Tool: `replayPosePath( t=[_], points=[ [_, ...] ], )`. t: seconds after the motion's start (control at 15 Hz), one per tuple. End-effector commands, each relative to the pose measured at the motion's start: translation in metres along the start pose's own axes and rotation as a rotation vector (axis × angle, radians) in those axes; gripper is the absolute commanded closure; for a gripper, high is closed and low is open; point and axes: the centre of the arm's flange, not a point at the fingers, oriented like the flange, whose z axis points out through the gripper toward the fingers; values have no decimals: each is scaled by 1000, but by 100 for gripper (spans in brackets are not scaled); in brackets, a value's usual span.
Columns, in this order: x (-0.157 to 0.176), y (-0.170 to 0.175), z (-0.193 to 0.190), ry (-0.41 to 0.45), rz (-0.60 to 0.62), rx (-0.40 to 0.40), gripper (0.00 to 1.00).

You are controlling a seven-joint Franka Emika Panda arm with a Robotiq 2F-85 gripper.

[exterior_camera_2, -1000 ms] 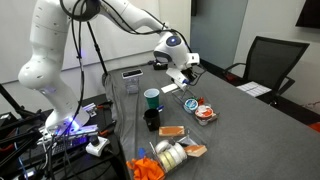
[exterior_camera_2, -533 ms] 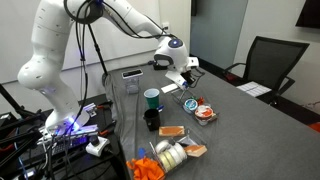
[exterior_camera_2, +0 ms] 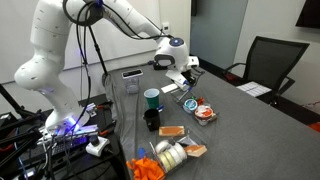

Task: Move the marker from the cup to the tray

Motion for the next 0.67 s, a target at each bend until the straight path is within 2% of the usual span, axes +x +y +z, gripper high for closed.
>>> replayPosePath(
  t=[0.0,0.13,0.33,0.6],
  points=[
    [-11,-4,-13,16,-52,9,8],
    [-16,-7,-23,21,-95,1,0],
    [-24,-12,-41,-15,-150,-25,0],
    [-36,-21,-66,-110,-175,-77,0]
  ],
)
